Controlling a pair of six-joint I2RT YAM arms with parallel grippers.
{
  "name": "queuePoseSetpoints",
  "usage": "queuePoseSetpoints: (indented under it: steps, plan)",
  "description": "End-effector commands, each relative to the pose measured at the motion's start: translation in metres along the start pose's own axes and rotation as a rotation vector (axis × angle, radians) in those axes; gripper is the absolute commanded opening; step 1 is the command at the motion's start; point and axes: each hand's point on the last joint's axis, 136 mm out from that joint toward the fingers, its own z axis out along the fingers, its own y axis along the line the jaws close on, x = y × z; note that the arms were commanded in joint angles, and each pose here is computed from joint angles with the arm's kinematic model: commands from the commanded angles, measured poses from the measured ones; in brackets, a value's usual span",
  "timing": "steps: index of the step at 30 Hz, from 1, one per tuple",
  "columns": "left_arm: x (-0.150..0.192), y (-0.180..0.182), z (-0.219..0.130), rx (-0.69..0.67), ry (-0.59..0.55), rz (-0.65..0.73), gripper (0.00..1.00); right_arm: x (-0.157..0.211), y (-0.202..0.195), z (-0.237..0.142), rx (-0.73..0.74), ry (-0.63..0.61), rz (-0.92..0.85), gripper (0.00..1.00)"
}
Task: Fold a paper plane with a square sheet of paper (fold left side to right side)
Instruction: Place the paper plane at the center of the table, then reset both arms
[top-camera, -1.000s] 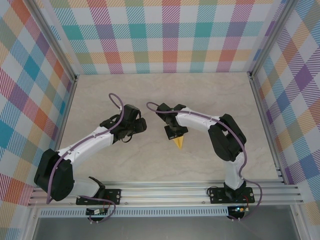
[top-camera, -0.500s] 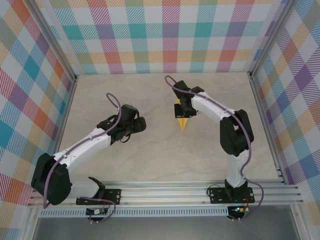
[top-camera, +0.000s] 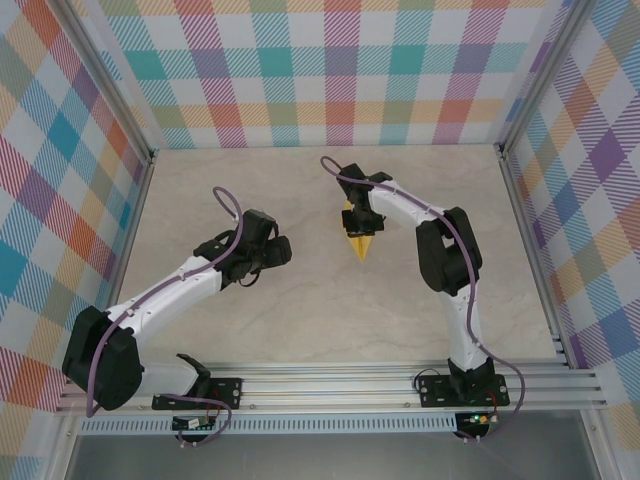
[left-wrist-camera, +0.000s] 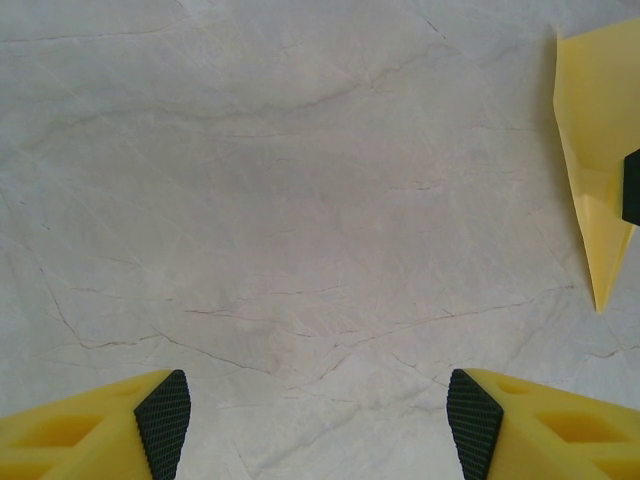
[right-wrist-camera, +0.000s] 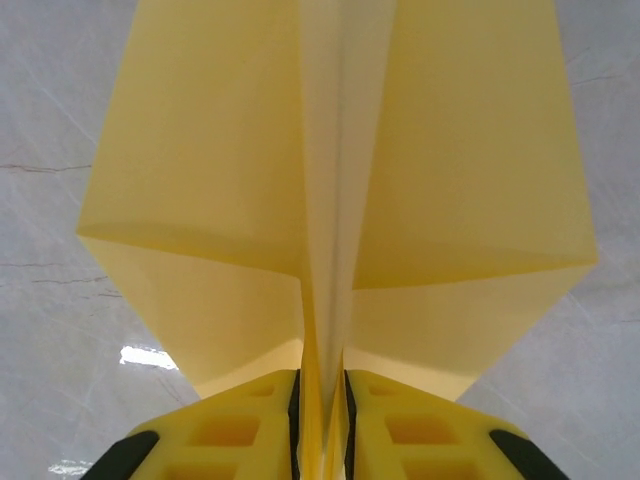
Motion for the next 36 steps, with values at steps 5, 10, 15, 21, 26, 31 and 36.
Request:
queuePoseSetpoints:
  steps: [5, 10, 15, 21, 26, 31, 36]
  plan:
    - [-0.007, -0.001, -0.005, 0.001, -0.015, 0.003, 0.71, -0.001, 0.002, -0.009, -0.015, 0.004, -0.019, 0.25]
    - [-0.009, -0.001, -0.007, 0.002, -0.022, 0.005, 0.72, -0.004, 0.003, -0.029, -0.029, -0.023, -0.024, 0.35]
    - [-0.014, -0.002, -0.009, 0.003, -0.041, 0.005, 0.76, -0.005, 0.004, -0.07, -0.057, -0.079, -0.038, 0.49]
    - [-0.041, 0.011, -0.026, -0.037, -0.131, -0.002, 0.83, 0.002, -0.017, -0.139, -0.048, -0.241, -0.062, 0.73]
    - [-0.076, 0.032, -0.065, -0.072, -0.315, 0.018, 0.85, 0.013, -0.062, -0.186, -0.046, -0.47, 0.013, 0.99]
    - [-0.098, 0.051, -0.105, -0.14, -0.517, 0.086, 0.87, 0.032, -0.122, -0.207, 0.03, -0.691, 0.108, 1.0]
    - [-0.107, 0.087, -0.117, -0.291, -0.718, 0.108, 0.91, 0.05, -0.187, -0.187, 0.063, -0.766, 0.316, 1.0]
